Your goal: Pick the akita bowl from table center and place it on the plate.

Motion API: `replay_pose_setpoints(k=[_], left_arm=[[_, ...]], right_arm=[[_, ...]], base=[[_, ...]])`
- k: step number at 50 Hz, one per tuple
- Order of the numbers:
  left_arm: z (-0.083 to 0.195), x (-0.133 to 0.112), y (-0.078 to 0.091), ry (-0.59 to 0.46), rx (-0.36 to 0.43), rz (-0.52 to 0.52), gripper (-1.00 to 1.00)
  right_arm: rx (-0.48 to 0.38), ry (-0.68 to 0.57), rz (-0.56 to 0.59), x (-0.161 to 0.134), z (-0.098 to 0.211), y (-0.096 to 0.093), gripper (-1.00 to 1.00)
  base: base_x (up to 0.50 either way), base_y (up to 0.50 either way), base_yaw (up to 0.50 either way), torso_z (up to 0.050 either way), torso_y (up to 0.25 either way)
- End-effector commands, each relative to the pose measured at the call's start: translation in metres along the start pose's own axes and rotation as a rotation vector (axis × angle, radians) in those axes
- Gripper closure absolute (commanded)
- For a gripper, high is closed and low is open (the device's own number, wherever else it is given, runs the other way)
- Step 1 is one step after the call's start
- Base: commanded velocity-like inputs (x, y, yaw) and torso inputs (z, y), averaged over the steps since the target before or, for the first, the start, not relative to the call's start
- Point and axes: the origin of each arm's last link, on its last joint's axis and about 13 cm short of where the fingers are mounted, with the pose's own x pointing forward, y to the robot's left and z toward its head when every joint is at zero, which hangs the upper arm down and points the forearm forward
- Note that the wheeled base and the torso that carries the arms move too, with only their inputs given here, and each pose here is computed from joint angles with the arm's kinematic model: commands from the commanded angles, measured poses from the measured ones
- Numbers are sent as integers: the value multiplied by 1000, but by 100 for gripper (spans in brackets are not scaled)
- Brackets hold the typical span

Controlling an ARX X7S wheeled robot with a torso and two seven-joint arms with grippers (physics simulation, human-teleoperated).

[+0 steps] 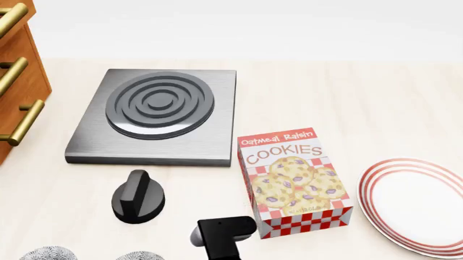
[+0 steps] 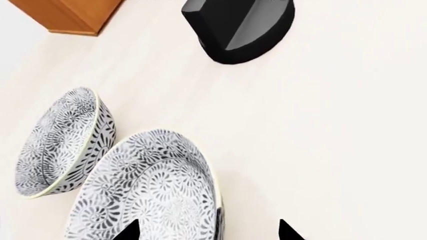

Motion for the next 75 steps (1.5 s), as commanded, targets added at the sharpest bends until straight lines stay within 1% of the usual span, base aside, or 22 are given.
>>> replay_pose_setpoints(k=[1,22,23,43,44,48,49,50,51,52,53,54,56,57,58,59,65,66,67,71,73,75], left_arm=[[0,0,0,-1,3,-1,-100],[-1,2,0,3,4,3,-100],[-1,1,0,3,4,3,-100],[0,0,1,1,-2,6,-100],[0,0,1,1,-2,6,-100],[1,0,1,0,-4,6,-100],[1,0,2,0,-4,8,-100],[1,0,2,0,-4,8,-100],[1,0,2,0,-4,9,-100],[1,0,2,0,-4,8,-100],[1,-1,1,-1,-3,7,-100],[1,-1,1,-1,-3,6,-100],[1,-1,0,-1,-2,5,-100],[1,-1,0,-1,-2,5,-100],[1,-1,0,-1,-2,5,-100],[1,0,0,-1,-1,3,-100],[1,1,-1,0,0,1,-100],[1,1,-1,1,1,-1,-100],[1,1,-1,1,2,-2,-100],[0,2,-3,3,3,-6,-100],[0,2,-4,4,4,-9,-100],[-1,1,-4,5,4,-10,-100]], right_arm=[[11,5,1,4,-1,-3,-100],[19,13,14,5,-6,-4,-100],[18,13,16,5,-6,-4,100],[30,-1,43,3,-7,-1,100],[29,-14,44,2,-5,0,100],[31,-132,34,-9,7,4,100],[-12,-180,22,-14,10,6,100],[-21,-203,20,-17,11,8,100],[-66,-255,3,-22,13,11,100],[-67,-273,11,-25,14,13,100],[-126,-327,-20,-31,16,15,100],[-157,-344,-39,-34,17,16,100],[-148,-357,-37,-37,18,18,100],[-183,-420,-63,-46,24,20,100],[-217,-441,-71,-49,25,21,100],[-277,-481,-110,-55,27,23,100],[-345,-609,-148,-75,34,28,100],[-359,-647,-168,-80,36,28,100],[-360,-658,-170,-83,38,28,100],[-394,-736,-232,-96,44,24,100],[-395,-781,-259,-104,48,21,100],[-436,-831,-304,-114,51,20,100]], base=[[0,0,0,0,0],[0,0,0,0,0],[0,0,0,0,0],[0,0,0,0,0],[0,0,0,0,0],[0,0,0,0,0],[0,0,0,0,0],[0,0,0,0,0],[0,0,0,0,0],[0,0,0,0,0],[0,0,0,0,0],[0,0,0,0,0],[0,0,0,0,0],[0,0,0,0,0],[0,0,0,0,0],[0,0,0,0,0],[0,0,0,0,0],[0,0,0,0,0],[0,0,0,0,0],[0,0,0,0,0],[0,0,0,0,0],[0,0,0,0,0]])
